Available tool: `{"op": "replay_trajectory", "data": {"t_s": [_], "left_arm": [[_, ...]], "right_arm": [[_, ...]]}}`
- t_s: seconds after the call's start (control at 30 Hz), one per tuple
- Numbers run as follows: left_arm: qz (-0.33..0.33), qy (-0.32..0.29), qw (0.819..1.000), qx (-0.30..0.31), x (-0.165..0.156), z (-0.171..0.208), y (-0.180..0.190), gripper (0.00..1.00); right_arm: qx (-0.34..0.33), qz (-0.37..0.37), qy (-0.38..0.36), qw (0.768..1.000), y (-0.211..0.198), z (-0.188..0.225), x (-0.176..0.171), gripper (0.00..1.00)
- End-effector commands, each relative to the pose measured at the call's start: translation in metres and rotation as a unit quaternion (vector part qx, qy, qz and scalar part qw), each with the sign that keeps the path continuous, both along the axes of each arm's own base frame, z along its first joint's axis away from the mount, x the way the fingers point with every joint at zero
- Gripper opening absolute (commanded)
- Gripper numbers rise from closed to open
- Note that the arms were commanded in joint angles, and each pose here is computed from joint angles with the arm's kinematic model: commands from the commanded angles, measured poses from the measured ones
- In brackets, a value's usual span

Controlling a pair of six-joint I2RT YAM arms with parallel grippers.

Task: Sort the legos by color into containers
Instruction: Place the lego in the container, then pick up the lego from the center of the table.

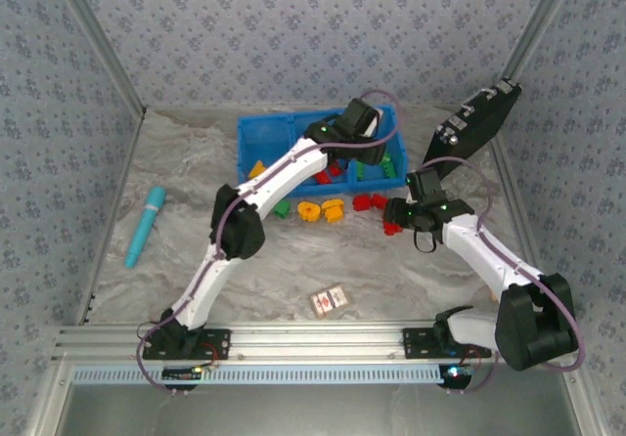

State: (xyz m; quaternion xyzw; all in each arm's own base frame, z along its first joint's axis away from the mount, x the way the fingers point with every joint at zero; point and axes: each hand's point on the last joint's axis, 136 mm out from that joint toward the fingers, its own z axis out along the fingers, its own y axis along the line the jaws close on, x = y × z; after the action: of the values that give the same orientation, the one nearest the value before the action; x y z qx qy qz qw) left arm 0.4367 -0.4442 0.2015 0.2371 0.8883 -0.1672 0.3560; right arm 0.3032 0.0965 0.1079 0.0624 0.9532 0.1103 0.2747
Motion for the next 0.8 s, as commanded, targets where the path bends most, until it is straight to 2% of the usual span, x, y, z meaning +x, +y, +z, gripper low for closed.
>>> {"op": "replay_trajectory", "data": {"t_s": [0.0, 0.13, 0.37, 0.57, 0.77], "left_arm": [[0.004, -0.089, 0.996, 0.002, -0.010, 0.071, 0.035, 0.62], [0.025, -0.102, 0.994, 0.039, -0.035, 0.061, 0.087, 0.64], [0.037, -0.051, 0.995, 0.074, -0.092, 0.009, 0.162, 0.64], [0.034, -0.029, 0.994, 0.101, -0.121, -0.028, 0.192, 0.66], [0.061, -0.010, 0.993, 0.099, -0.124, -0.052, 0.213, 0.66]], "right_arm": [[-0.021, -0.005, -0.015, 1.000, 0.001, 0.013, 0.006, 0.55], [-0.029, 0.014, -0.018, 0.999, 0.015, 0.019, 0.014, 0.55], [-0.038, 0.053, -0.017, 0.998, 0.048, 0.024, 0.034, 0.55], [-0.094, 0.076, -0.030, 0.992, 0.063, 0.042, 0.045, 0.55], [-0.107, 0.086, -0.049, 0.989, 0.076, 0.061, 0.052, 0.57]]}}
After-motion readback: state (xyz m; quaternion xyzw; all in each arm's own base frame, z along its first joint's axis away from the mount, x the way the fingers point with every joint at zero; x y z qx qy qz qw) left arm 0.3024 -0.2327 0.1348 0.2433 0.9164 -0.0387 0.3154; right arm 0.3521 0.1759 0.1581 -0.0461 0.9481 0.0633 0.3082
